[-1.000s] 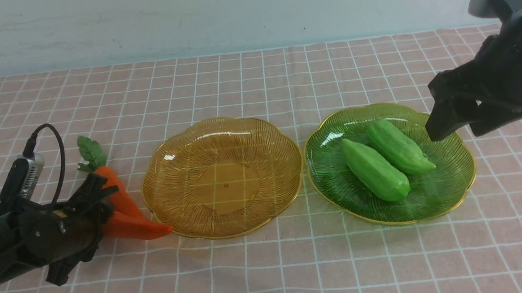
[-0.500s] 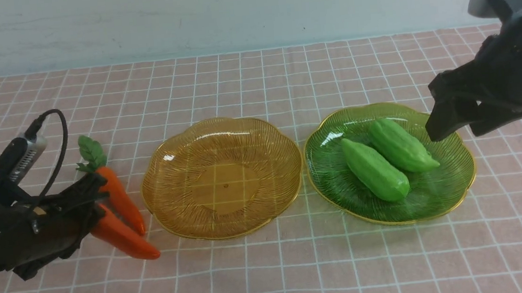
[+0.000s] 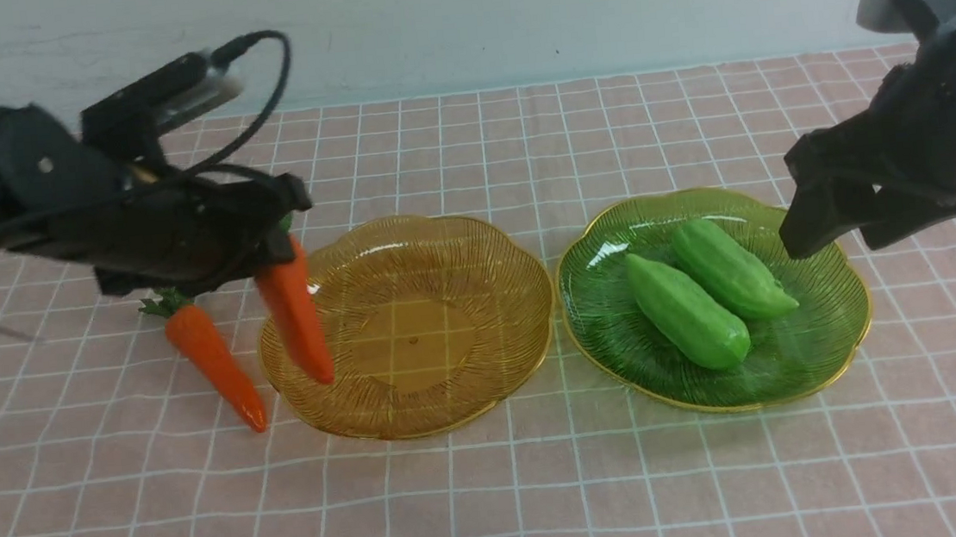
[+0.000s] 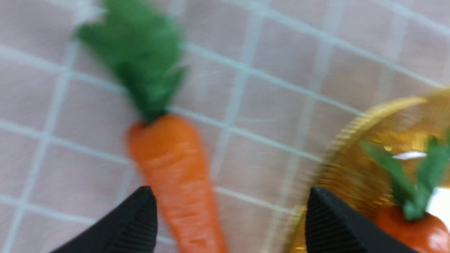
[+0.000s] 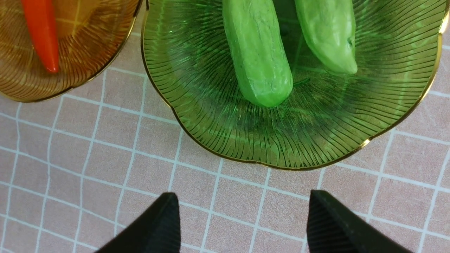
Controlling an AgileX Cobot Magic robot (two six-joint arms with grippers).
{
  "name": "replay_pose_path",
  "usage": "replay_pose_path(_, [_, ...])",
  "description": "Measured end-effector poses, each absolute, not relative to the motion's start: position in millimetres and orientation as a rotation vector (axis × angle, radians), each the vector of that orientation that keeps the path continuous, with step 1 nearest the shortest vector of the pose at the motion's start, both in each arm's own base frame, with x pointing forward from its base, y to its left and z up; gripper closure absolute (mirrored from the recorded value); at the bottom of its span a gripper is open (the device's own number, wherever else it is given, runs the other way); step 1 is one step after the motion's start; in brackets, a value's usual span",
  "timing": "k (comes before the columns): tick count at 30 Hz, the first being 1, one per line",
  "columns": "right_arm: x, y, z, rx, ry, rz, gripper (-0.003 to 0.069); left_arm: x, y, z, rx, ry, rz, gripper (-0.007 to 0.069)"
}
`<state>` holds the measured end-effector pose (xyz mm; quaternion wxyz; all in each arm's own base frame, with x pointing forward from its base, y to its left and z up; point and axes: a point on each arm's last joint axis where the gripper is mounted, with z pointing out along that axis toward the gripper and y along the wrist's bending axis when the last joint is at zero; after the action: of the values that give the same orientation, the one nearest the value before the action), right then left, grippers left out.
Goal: Put different types of vegetables on the plate.
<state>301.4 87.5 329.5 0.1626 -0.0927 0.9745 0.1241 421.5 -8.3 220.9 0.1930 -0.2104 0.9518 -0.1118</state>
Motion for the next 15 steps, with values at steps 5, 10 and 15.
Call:
replay_pose_path(5, [301, 87, 330, -0.265, 2.780, 0.354, 0.0216, 426, 6, 192, -0.710, 2.721, -0.294, 0.0111])
replay_pose_path(10, [301, 87, 330, -0.266, 2.780, 0.354, 0.0216, 431, 6, 166, -0.743, 2.762, -0.292, 0.0113])
replay_pose_path(15, [301, 87, 330, -0.266, 2.780, 0.354, 0.0216, 433, 6, 156, -0.751, 2.776, -0.287, 0.0266])
